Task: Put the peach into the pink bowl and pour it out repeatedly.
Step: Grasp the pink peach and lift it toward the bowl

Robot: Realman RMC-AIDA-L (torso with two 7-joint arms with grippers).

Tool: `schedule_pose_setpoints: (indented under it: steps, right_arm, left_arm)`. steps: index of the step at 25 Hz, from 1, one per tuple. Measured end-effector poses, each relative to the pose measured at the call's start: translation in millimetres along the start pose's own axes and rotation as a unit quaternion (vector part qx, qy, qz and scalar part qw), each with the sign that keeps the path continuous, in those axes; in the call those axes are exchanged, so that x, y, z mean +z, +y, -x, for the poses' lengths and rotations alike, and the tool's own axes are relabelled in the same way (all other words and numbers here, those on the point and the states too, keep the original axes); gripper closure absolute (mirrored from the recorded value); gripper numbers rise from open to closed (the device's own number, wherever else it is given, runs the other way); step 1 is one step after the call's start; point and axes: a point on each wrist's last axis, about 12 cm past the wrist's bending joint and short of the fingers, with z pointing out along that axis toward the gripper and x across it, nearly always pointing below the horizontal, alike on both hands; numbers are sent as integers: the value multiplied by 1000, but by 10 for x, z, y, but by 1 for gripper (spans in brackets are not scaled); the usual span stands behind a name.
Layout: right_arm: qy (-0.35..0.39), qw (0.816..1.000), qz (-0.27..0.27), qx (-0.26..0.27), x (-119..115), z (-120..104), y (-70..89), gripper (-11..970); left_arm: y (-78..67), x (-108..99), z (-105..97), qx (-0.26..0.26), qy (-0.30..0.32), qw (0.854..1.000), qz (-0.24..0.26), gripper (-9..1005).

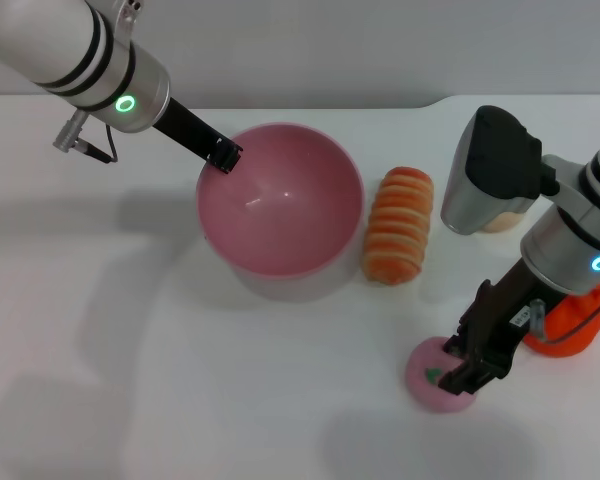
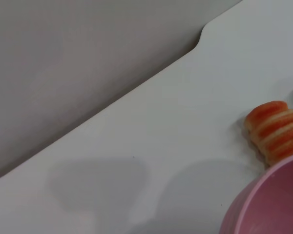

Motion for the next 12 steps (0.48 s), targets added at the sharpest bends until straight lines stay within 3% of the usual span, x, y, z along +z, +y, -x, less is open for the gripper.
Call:
schedule_pose_setpoints:
  steps: [3,12]
  right_arm:
    - [-2,1000,-9,0,28,-7,-15,440]
    - [-10,1000,-19,-3,30,-3,-29,778]
  left_arm:
    - [-2,5,-11,1,2,1000,0,950]
    - [8,20,-46,-3,5,1000,-1,949]
